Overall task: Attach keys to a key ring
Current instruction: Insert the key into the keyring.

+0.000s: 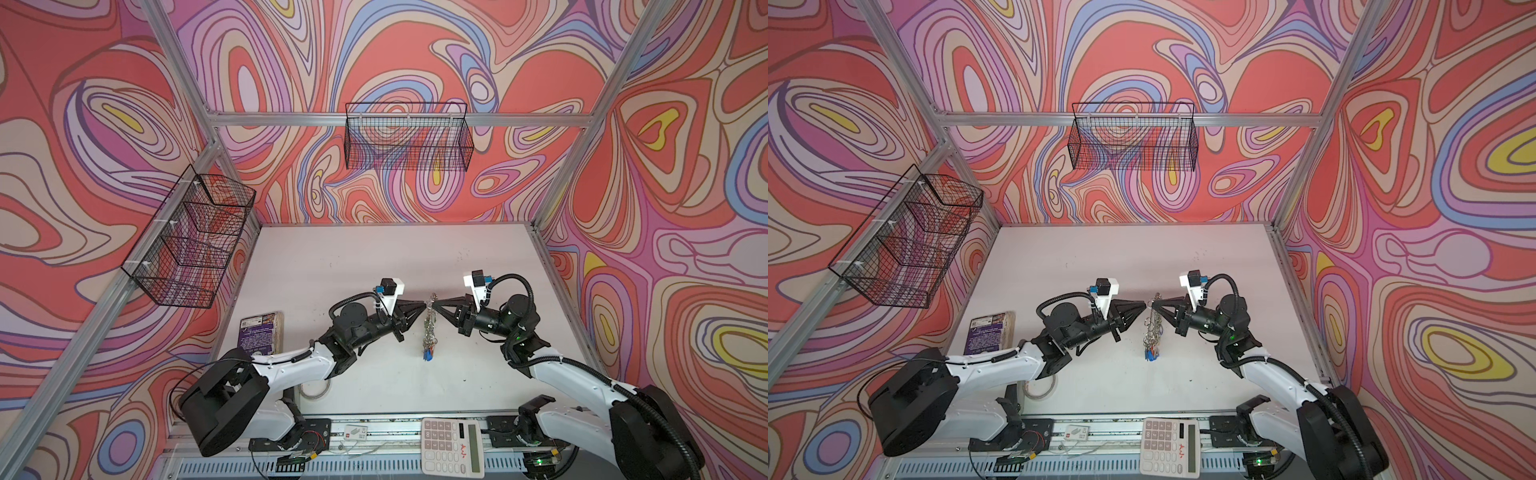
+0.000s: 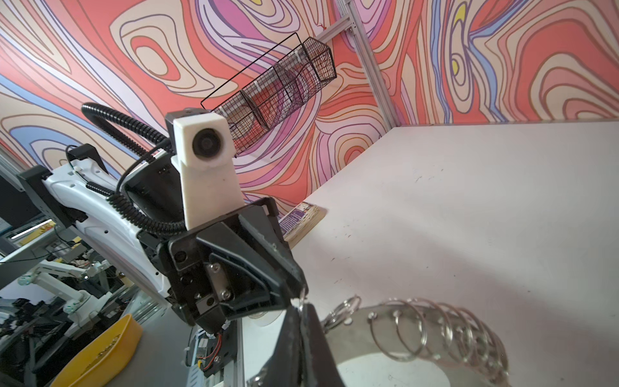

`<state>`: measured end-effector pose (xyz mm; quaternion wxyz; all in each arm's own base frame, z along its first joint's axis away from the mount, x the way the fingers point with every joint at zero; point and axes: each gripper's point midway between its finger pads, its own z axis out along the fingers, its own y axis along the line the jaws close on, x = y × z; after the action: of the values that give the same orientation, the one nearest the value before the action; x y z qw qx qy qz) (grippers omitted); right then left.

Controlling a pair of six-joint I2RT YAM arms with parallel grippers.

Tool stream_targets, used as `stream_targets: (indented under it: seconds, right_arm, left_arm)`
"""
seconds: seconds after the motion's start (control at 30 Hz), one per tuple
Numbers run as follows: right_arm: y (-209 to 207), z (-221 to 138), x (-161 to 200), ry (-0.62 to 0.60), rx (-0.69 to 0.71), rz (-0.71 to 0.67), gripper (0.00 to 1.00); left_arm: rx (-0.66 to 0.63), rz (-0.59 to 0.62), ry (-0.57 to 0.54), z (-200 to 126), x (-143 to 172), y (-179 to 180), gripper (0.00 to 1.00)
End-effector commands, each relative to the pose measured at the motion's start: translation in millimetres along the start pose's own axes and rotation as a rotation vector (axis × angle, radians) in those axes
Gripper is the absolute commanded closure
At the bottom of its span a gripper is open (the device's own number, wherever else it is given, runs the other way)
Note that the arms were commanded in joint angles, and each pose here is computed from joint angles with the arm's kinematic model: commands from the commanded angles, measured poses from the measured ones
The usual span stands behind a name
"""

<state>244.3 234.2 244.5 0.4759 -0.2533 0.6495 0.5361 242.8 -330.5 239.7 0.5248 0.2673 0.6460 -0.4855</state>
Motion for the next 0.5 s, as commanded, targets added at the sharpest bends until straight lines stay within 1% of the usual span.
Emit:
stream_targets:
  seconds: [0.0,0.07,0.1,0.13,0.2,0.33,0.47]
  right_arm:
    - [6.4,-1.1,-18.1,-0.056,0.029,-0.167,1.0]
    - [9.6,-1.9,-15.0,-0.062,0.031,-0.213,1.0]
    - [10.9,-1.8,-13.6,-0.065,0.032,-0.232,1.0]
    - [10.2,-1.6,-10.1,-0.06,0.039,-0.249,1.0]
    - [10.5,0.4,-4.7,-0.045,0.044,-0.275,1.0]
    - [15.0,3.2,4.5,-0.023,0.042,-0.337,1.0]
    - [19.6,6.3,11.9,-0.005,0.034,-0.382,1.0]
  left_arm:
    - [-0.028,0.007,0.094,-13.2,22.5,6.8,0.79]
    - [-0.043,0.021,0.126,-18.4,23.6,7.7,0.76]
    - [-0.047,0.036,0.161,-21.0,27.9,7.4,0.76]
    - [-0.041,0.067,0.181,-19.5,17.9,2.7,0.76]
    - [-0.024,0.14,0.241,-25.6,15.2,-4.5,0.74]
    - [-0.022,0.386,0.368,-47.6,9.4,-11.7,0.73]
    - [0.089,0.587,0.497,-64.6,8.8,-28.6,0.73]
